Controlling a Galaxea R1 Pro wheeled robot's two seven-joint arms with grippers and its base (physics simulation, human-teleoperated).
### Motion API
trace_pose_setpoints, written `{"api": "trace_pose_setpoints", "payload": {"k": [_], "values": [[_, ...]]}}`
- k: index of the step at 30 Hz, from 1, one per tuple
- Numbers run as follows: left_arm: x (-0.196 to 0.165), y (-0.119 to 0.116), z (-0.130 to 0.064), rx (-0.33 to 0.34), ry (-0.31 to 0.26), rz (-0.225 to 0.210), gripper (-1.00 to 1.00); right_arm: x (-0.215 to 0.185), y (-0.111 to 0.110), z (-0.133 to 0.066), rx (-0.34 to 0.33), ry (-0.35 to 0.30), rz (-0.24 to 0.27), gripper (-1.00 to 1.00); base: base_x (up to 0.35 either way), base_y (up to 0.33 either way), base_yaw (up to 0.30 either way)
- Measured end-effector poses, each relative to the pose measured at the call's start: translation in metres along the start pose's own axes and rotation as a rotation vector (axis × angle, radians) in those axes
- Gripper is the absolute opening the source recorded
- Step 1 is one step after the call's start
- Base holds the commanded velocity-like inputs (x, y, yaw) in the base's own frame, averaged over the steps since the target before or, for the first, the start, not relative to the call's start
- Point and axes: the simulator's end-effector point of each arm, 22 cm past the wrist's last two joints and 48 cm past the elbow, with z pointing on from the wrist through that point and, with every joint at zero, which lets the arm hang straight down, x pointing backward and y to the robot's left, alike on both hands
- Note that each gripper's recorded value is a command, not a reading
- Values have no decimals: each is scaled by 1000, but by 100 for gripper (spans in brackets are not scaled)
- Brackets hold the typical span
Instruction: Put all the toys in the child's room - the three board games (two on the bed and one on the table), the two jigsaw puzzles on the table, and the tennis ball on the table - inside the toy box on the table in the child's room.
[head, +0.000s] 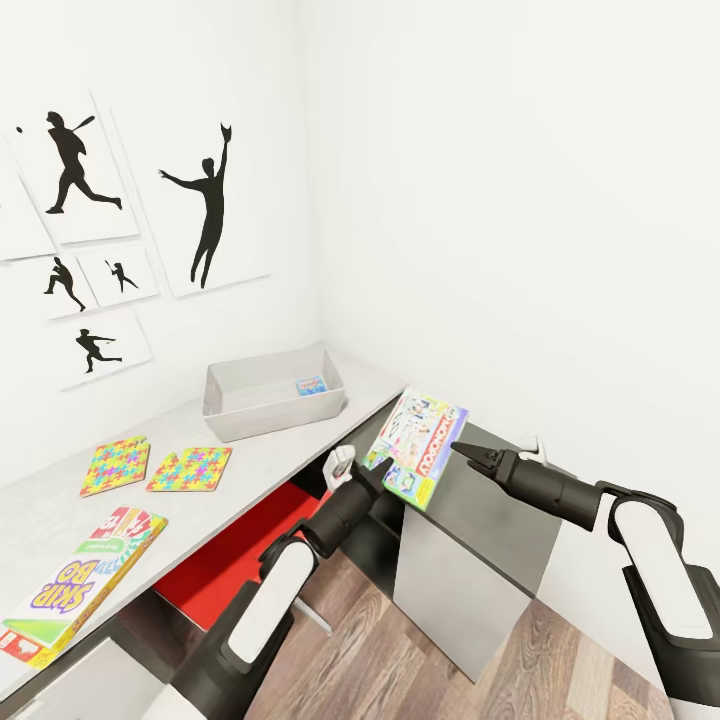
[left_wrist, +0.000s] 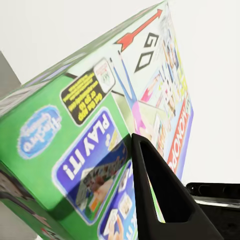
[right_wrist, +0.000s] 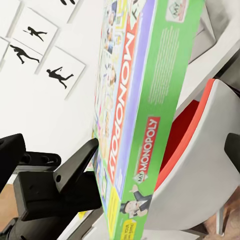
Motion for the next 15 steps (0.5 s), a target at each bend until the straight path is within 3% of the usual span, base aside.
{"api": "trace_pose_setpoints", "payload": {"k": [15], "values": [[-1,4,3,-9,-11,-3,-100,1,1,1,-5,3,2,100,0,0,0]]}}
